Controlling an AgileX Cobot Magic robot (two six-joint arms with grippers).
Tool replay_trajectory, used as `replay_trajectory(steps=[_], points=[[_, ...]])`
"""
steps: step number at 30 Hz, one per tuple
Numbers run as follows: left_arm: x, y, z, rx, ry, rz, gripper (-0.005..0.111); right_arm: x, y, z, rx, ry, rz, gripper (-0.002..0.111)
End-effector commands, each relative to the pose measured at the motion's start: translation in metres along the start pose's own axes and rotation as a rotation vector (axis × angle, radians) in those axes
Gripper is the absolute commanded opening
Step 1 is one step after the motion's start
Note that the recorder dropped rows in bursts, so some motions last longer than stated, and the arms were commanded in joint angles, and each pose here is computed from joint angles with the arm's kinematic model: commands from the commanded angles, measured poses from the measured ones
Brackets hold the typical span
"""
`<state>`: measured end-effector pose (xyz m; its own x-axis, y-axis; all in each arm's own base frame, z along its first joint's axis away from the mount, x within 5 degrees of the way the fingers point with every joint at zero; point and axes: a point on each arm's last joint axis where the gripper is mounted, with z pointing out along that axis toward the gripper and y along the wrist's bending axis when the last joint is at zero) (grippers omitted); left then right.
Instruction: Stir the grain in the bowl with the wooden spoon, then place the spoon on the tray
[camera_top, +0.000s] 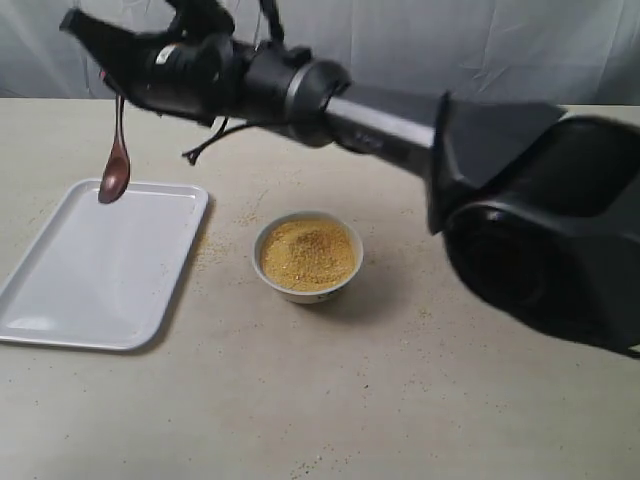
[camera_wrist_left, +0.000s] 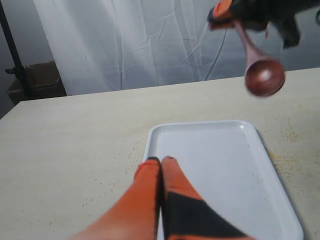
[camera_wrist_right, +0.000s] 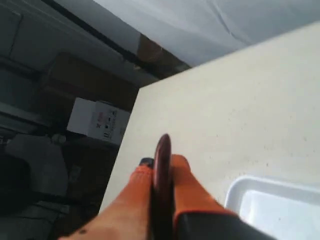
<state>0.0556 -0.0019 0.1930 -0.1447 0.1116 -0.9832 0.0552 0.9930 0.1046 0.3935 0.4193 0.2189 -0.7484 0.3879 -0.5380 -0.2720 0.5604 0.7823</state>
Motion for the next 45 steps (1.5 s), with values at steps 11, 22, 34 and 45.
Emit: replay_trajectory(steps=[11,22,34,45], points=[[0.001,0.000,0.000,0.006,0.000,0.001,0.000,0.073,-0.064,0.062,0.058,0.095,-0.086,0.039],[0.001,0.000,0.000,0.006,0.000,0.001,0.000,0.034,-0.083,0.045,0.243,0.204,-0.442,0.053],[0.001,0.000,0.000,0.006,0.000,0.001,0.000,-0.058,-0.079,-0.037,0.564,0.485,-0.524,0.014],[0.001,0.000,0.000,0.006,0.000,0.001,0.000,-0.134,-0.109,-0.128,0.587,0.638,-0.351,0.000]])
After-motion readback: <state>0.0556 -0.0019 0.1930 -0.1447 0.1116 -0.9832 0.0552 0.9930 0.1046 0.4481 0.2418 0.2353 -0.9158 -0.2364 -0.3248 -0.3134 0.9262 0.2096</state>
